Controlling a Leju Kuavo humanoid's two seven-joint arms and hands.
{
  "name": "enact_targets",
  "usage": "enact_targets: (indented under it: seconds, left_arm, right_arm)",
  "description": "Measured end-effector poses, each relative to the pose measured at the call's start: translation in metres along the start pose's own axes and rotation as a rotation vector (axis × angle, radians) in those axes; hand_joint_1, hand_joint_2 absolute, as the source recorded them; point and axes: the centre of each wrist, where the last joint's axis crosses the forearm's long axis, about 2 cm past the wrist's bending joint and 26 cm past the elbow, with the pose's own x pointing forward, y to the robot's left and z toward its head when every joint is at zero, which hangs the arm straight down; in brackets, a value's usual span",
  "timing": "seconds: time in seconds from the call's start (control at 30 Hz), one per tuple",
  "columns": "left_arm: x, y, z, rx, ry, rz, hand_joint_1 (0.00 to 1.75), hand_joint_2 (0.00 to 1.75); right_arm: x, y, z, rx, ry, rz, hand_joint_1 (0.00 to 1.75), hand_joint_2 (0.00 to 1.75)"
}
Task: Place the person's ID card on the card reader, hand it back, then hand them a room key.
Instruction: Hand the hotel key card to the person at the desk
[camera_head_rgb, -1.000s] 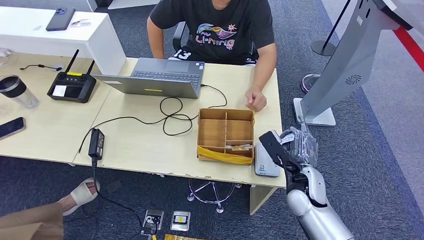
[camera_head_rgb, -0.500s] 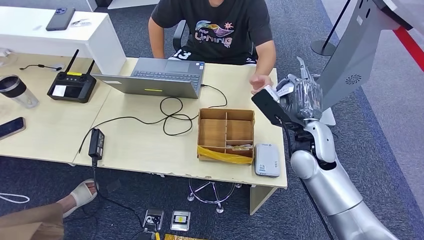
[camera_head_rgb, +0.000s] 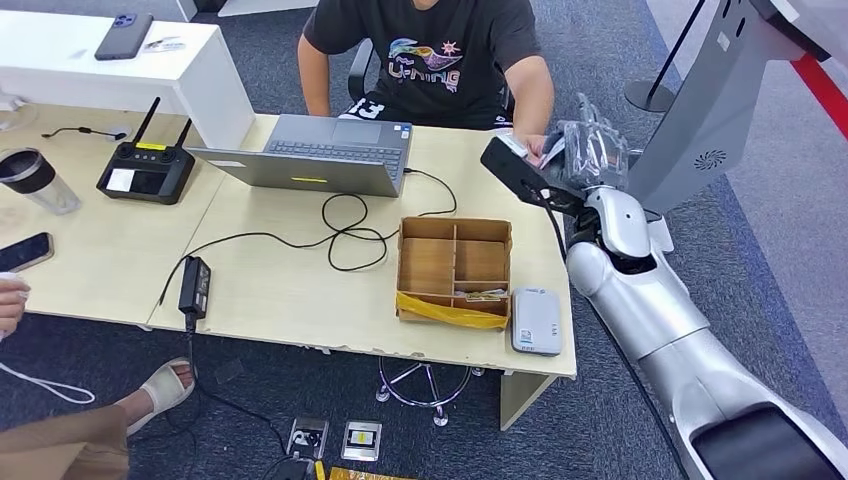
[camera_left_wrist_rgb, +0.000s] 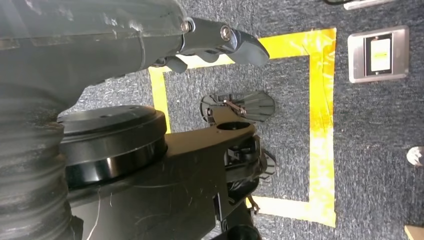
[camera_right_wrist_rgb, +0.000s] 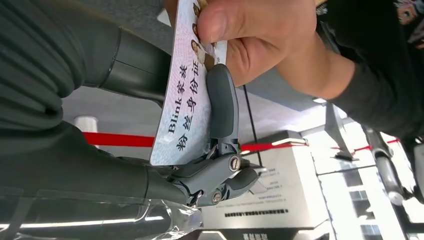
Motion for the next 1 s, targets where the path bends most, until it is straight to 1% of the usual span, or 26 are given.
enact_targets:
  seconds: [0.07,0.2,0.37,0.5,0.67,0.83,1.0]
  left_arm:
    - [-0.002,0.001,0.000,0.002,0.005,0.002,0.00,1.75]
    - [-0.008,0.003,0.001,0.005,0.016,0.002,0.00,1.75]
    - [-0.012,0.005,0.002,0.008,0.024,0.000,0.00,1.75]
    - [-0.012,0.007,0.002,0.009,0.024,0.000,0.00,1.75]
    - [-0.011,0.008,0.001,0.012,0.015,0.006,0.00,1.75]
    - [-0.011,0.008,0.001,0.023,-0.002,0.021,0.00,1.75]
    - [-0.012,0.010,0.001,0.047,-0.008,0.048,0.00,1.75]
  right_arm:
    - [-0.003,0.009,0.001,0.036,0.027,0.021,1.73,1.75]
    - [-0.011,0.024,0.005,0.091,0.070,0.056,0.01,1.75]
    - [-0.019,0.037,0.009,0.131,0.109,0.087,0.00,1.75]
    - [-0.023,0.040,0.011,0.102,0.103,0.087,0.00,1.75]
    - [-0.026,0.038,0.011,0.036,0.082,0.070,0.00,1.75]
    - [-0.029,0.029,0.011,-0.025,0.056,0.048,0.00,1.75]
    - [-0.033,0.026,0.025,-0.065,0.051,-0.009,0.00,1.75]
